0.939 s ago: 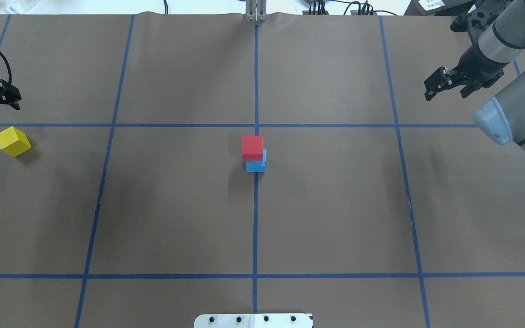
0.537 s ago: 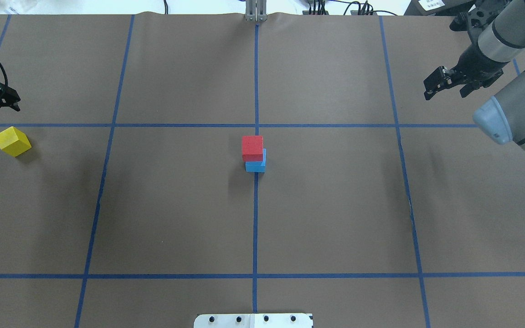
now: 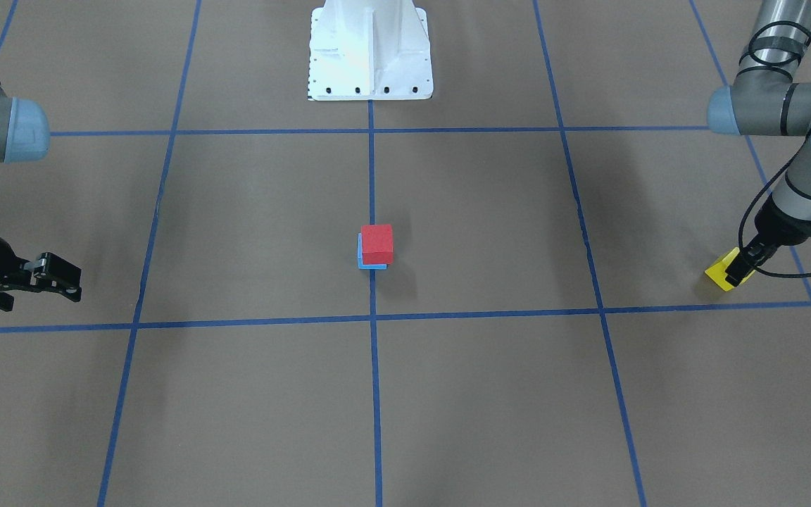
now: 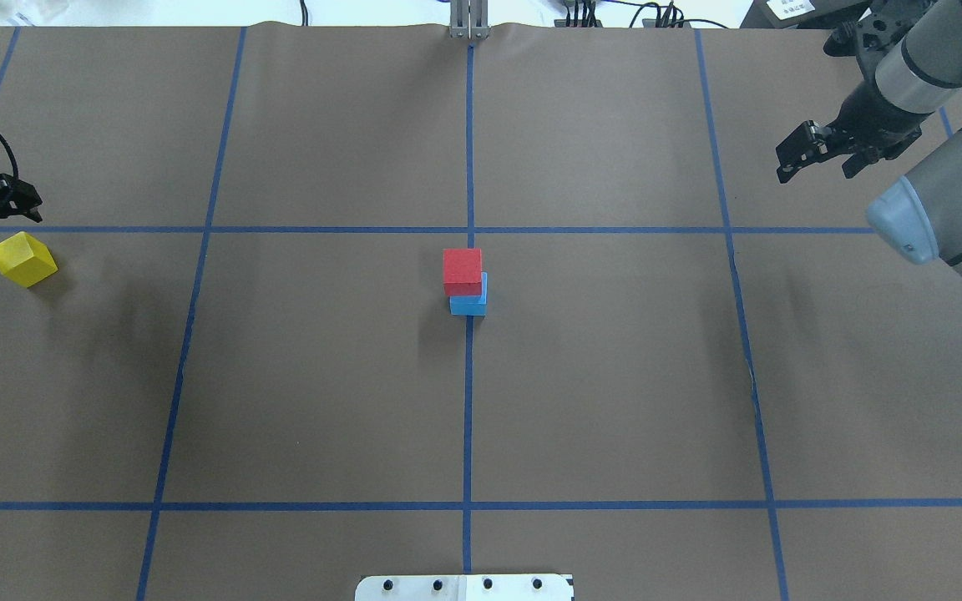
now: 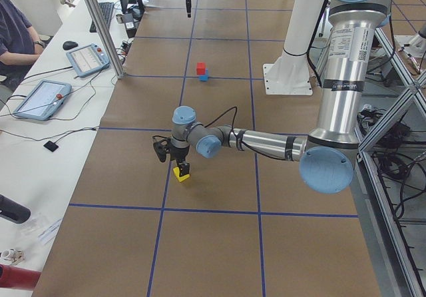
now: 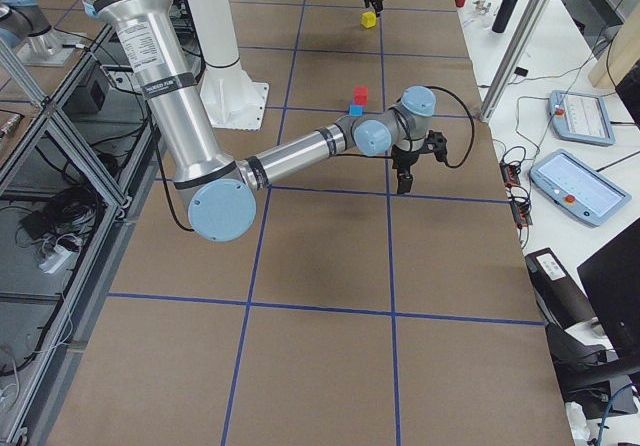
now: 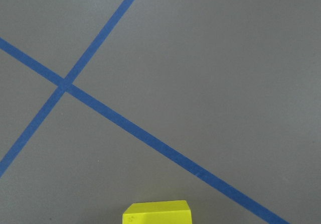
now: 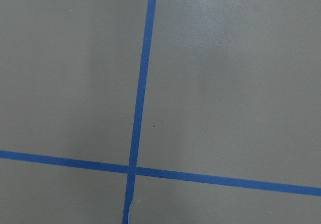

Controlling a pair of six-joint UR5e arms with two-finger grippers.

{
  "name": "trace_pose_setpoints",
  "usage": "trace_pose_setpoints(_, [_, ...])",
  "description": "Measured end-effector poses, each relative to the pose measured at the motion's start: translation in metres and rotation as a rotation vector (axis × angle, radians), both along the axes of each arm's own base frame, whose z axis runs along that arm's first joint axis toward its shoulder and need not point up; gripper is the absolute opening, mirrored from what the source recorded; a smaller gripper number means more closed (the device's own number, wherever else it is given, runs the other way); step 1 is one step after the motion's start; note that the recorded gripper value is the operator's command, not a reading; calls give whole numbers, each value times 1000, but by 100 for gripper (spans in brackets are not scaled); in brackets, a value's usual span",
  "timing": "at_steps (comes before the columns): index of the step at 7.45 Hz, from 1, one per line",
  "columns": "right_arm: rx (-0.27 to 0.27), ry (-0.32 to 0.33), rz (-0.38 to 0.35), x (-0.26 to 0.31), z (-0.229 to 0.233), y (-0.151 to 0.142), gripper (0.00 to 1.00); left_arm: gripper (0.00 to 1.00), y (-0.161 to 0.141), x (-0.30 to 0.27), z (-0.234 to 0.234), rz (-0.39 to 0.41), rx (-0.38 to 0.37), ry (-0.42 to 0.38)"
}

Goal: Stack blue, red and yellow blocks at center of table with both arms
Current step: 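Lower the left gripper onto the yellow cube and grasp it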

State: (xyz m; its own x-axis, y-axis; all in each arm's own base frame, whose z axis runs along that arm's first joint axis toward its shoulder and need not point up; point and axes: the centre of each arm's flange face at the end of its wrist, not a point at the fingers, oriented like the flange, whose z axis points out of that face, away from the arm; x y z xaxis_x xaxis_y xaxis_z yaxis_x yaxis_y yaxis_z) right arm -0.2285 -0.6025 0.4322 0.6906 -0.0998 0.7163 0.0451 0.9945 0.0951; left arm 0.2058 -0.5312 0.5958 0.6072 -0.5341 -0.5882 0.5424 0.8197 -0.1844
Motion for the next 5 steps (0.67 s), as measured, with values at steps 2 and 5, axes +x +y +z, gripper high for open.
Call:
trace_pose_setpoints(2, [1,-1,0,0,-1,1,100,99,5,8,5,12,-1,-4])
trace_pose_setpoints(5, [7,-4,1,2,-3,2,100,99,12,24,12,46,-9,-12])
